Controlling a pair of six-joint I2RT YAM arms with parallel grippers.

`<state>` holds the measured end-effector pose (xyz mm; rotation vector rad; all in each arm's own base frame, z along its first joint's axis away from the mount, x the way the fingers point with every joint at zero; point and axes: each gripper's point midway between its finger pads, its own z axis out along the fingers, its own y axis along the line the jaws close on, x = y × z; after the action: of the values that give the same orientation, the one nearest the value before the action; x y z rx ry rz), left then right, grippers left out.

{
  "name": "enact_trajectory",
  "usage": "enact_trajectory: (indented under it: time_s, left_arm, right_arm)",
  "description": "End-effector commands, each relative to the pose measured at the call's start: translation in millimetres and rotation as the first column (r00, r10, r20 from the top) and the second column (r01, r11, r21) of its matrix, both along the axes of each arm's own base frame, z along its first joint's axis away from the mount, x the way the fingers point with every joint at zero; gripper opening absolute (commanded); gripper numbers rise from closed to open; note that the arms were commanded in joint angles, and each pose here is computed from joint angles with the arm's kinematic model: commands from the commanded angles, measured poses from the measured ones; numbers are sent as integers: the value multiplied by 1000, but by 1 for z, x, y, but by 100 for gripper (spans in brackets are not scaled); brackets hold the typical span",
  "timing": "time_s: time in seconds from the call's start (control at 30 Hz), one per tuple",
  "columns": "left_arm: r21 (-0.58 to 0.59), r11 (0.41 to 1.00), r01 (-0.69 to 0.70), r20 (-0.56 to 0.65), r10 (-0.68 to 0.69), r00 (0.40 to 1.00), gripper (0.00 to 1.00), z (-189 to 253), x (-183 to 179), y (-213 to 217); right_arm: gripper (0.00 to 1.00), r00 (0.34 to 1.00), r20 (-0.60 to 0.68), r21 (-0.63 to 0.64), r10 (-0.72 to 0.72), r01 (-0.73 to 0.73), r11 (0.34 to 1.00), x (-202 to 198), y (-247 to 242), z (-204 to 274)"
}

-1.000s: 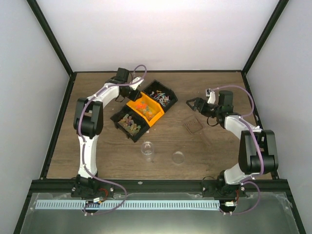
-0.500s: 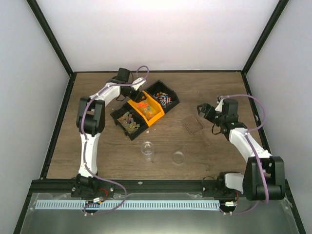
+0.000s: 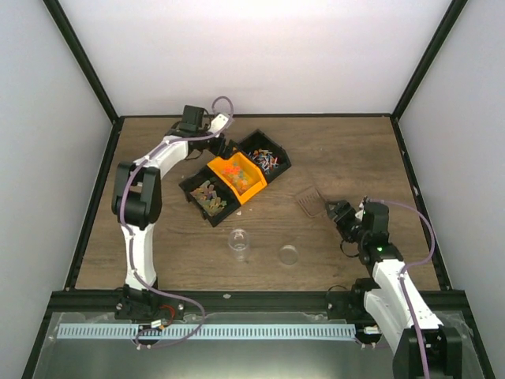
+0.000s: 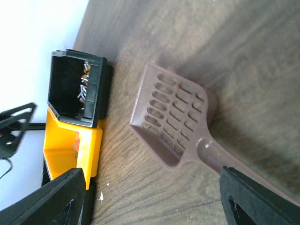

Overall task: Pack the candies
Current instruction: Adjust the storage box at the center of the board, then pick up the spatula from the center of the board.

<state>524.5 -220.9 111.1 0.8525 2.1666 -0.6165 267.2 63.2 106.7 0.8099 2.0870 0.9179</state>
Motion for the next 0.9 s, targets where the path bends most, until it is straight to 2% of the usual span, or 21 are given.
enact_trajectory:
  time_s: [0.0,0.1,0.17,0.23,0.3,0.4,0.5,0.63,0.8,0.87]
  left_arm:
    - [-77,996,-34,166,46,985,96,78,2,-1]
    - [-149,987,-57,244,92,965,84,116,-10,-2]
    - [-220,975,-31,265,90,960,79,140,-26,-21]
    - [-218,974,59,248,-3,969,78,142,-46,-64]
    - [-209,964,162,215,-116,970,78,135,-69,-114]
    - [-265,919,292,137,-264,955,75,115,-94,-175]
    - [-288,892,349,54,-348,936,72,86,-105,-216]
    - [-216,882,419,-26,-434,900,72,33,-130,-259]
    - [-261,874,409,-138,-453,881,71,-10,-137,-281]
    - [-275,873,402,-179,-458,871,65,-26,-138,-284]
  right_arm:
    - [75,997,-77,102,-1,8,995,-7,7,-14]
    - [62,997,-72,120,1,8,993,-10,8,-19]
    - [55,998,-66,118,-12,20,993,-11,6,-19]
    - [45,999,-50,121,-18,24,992,-10,6,-15]
    - [40,1000,-19,130,-18,21,991,-8,6,-6]
    - [34,999,-1,137,-38,38,990,-8,4,1]
    - [33,999,17,110,-34,32,993,-10,2,4]
    - [38,997,21,8,-69,68,998,-13,-11,7]
    - [42,996,56,-40,-75,77,996,-14,-16,15]
    - [45,997,51,-31,-57,59,998,-15,-13,12]
